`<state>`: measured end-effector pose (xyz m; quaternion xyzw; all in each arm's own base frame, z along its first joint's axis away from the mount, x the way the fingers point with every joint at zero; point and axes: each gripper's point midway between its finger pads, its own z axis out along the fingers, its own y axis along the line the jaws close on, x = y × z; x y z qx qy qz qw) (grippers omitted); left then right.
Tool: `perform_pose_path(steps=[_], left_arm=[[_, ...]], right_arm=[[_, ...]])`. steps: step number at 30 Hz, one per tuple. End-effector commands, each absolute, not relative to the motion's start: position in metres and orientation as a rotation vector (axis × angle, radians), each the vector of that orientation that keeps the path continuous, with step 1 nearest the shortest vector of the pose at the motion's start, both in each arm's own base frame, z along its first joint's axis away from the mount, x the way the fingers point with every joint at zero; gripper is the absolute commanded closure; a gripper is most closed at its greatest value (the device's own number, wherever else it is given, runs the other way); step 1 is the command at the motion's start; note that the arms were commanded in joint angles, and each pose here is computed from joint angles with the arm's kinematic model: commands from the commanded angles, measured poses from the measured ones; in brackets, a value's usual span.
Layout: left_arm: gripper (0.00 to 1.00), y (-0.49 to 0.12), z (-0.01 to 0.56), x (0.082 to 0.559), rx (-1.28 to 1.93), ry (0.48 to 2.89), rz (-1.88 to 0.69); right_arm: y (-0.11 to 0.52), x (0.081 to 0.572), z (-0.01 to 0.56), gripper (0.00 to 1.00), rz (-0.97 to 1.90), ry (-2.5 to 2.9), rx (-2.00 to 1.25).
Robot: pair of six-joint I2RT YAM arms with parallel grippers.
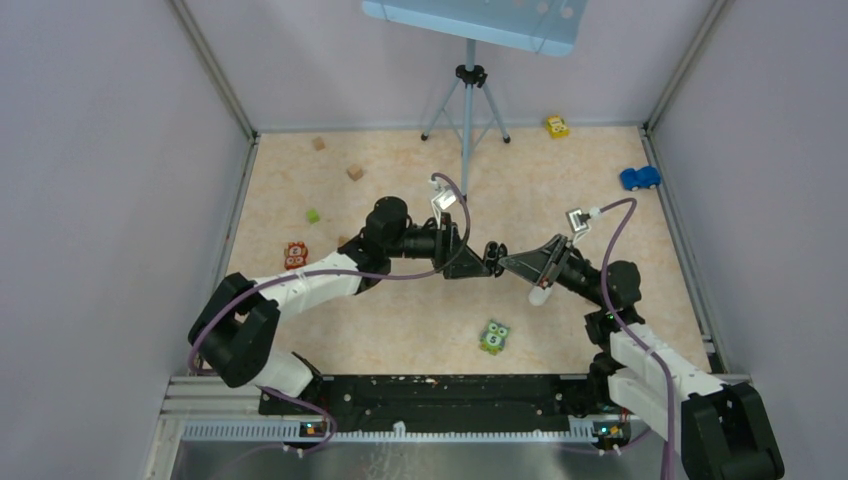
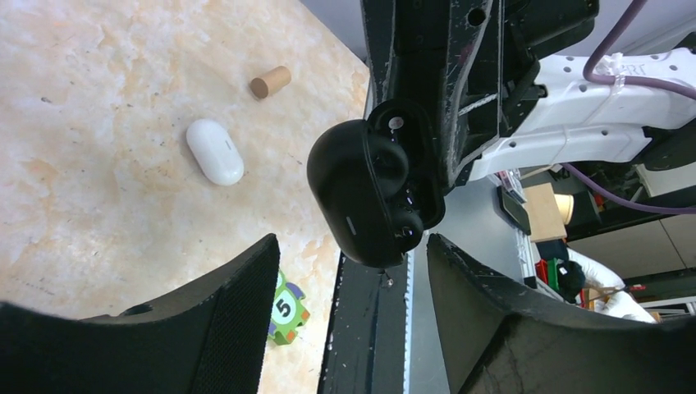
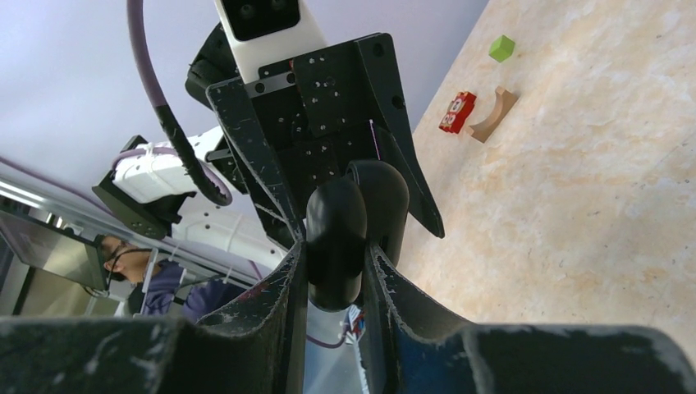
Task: Insert the wireless bluetooth earbuds into the charging case
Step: Place the charging case with the earbuds at the center of the board.
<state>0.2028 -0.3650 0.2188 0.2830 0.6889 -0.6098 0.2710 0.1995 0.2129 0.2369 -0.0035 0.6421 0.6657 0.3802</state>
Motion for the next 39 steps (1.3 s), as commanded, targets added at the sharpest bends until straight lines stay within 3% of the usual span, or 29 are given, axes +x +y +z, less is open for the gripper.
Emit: perform_pose_path(steps=[1,8,29,39], left_arm=[[0.31,-0.369,0.235,0.199,0.778,1.766,-1.673],[0.39,-0.373,0.233,0.202,0.756,1.782,-1.668],[0.44,-0.374,0.255,0.221,0.606,1.765,-1.623],[0.63,-0.378,0.263,0.215,0.589,1.746,-1.713]], right_arm=[[0.215,0.193,0.275,1.0,1.718,1.511,-0.118],[0.214,0.189,0.281,1.0,1.732,1.491,-0.128],[0.218,0.179,0.273,1.0,1.752,1.514,-0.155],[0.217,0.178,0.272,1.0,1.754,1.511,-0.147]])
